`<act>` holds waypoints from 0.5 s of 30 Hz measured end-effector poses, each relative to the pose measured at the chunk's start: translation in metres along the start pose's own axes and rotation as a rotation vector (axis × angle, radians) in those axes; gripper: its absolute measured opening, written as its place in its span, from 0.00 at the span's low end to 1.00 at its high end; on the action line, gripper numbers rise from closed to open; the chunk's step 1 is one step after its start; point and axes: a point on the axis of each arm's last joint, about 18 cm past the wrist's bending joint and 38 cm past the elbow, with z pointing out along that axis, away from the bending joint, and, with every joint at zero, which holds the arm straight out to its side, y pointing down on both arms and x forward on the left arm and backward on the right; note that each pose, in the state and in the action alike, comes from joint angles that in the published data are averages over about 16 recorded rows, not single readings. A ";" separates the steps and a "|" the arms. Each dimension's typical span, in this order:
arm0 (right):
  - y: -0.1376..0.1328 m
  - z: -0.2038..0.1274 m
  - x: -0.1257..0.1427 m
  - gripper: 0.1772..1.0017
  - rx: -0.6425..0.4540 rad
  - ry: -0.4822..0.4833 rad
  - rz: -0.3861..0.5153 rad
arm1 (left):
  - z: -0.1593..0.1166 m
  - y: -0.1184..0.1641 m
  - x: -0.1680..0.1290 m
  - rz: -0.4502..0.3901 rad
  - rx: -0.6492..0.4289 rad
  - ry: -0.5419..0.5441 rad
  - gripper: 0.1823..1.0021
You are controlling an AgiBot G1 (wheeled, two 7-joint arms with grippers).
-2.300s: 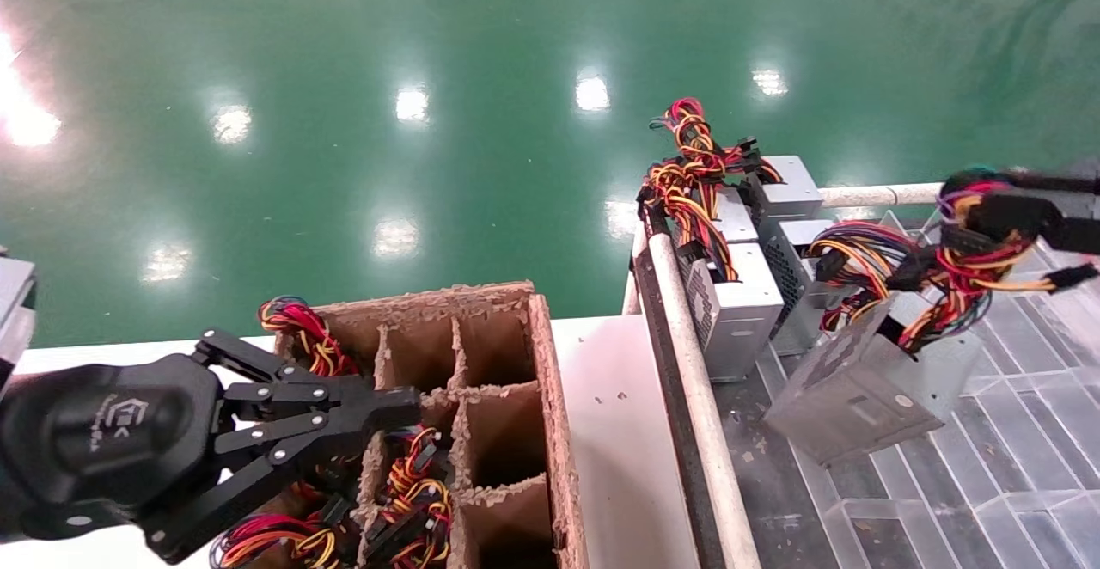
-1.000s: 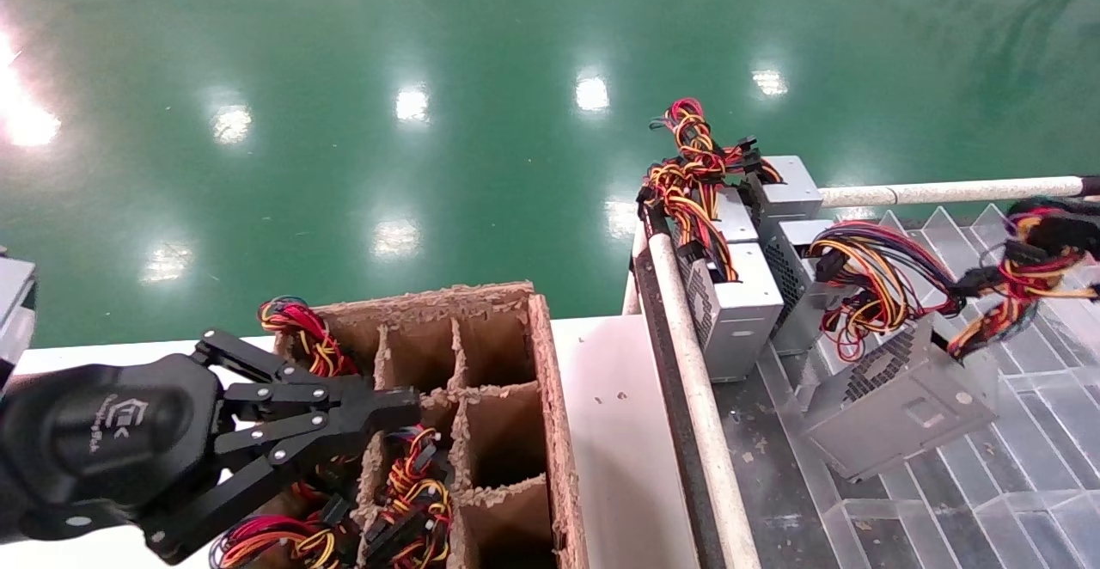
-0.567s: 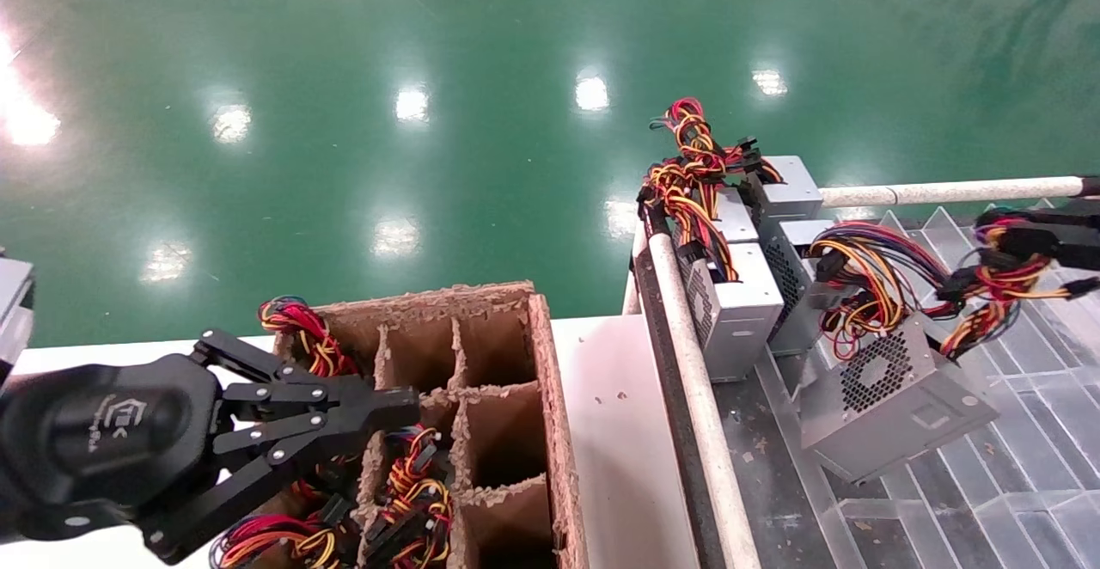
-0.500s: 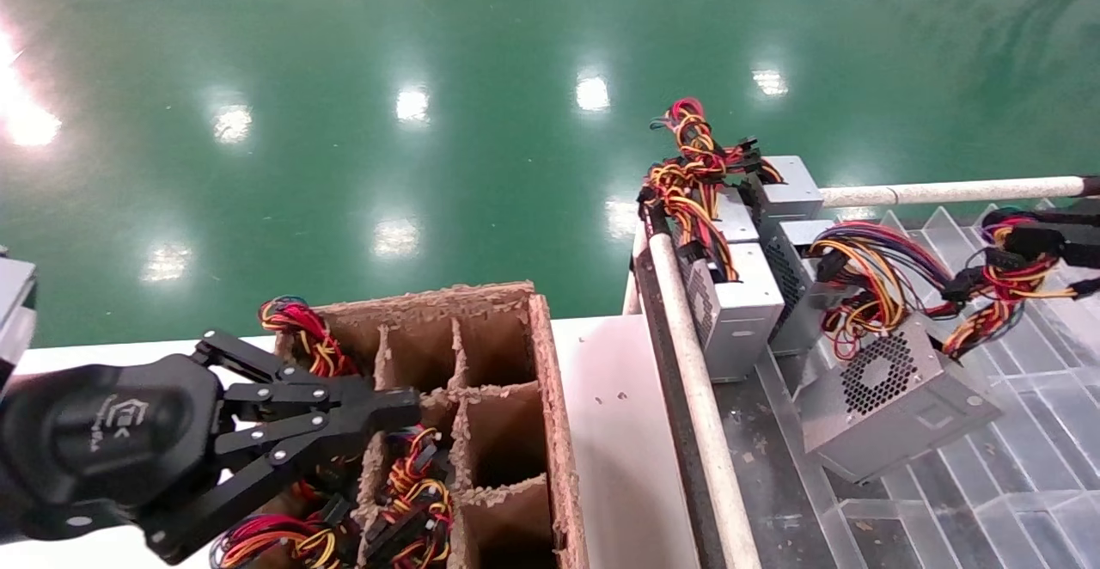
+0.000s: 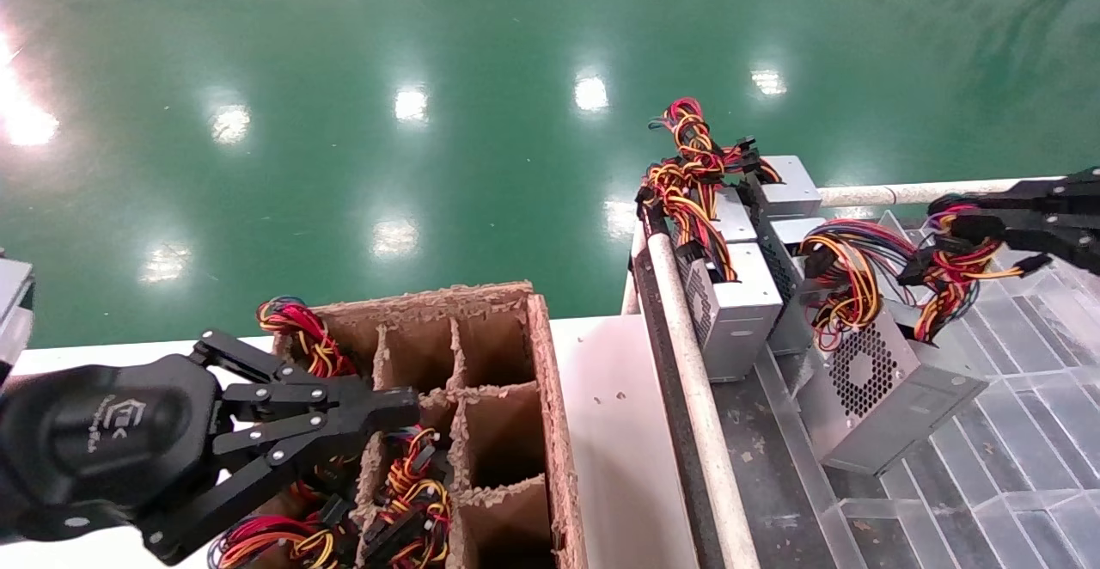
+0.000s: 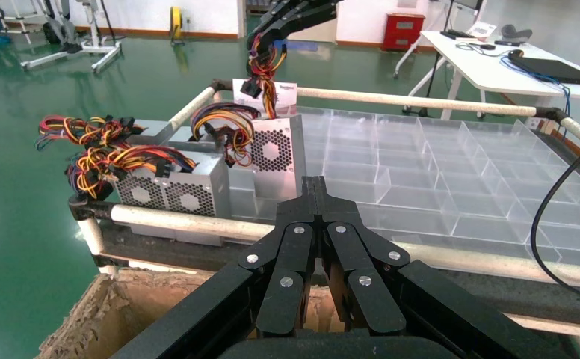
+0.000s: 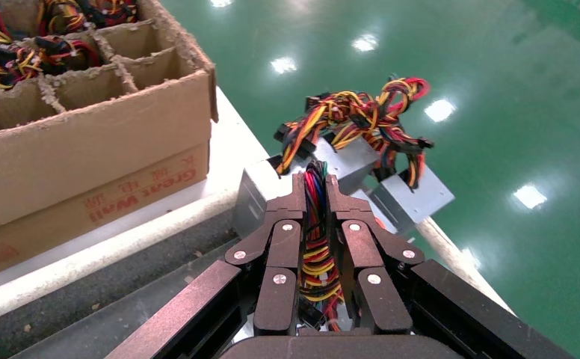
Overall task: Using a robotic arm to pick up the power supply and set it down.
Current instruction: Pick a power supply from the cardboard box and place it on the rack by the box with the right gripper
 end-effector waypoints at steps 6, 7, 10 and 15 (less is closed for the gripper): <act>-0.006 0.009 -0.001 0.05 0.006 -0.029 -0.032 | 0.000 0.000 0.000 0.000 0.000 0.000 0.01; -0.006 0.011 -0.002 0.05 0.006 -0.034 -0.035 | 0.000 0.000 0.000 0.000 0.000 0.000 0.01; -0.007 0.014 -0.005 0.05 0.004 -0.053 -0.043 | 0.000 0.000 0.000 0.000 0.000 0.000 0.01; -0.007 0.016 -0.012 0.05 -0.010 -0.084 -0.044 | 0.000 0.000 0.000 0.000 0.000 0.000 0.01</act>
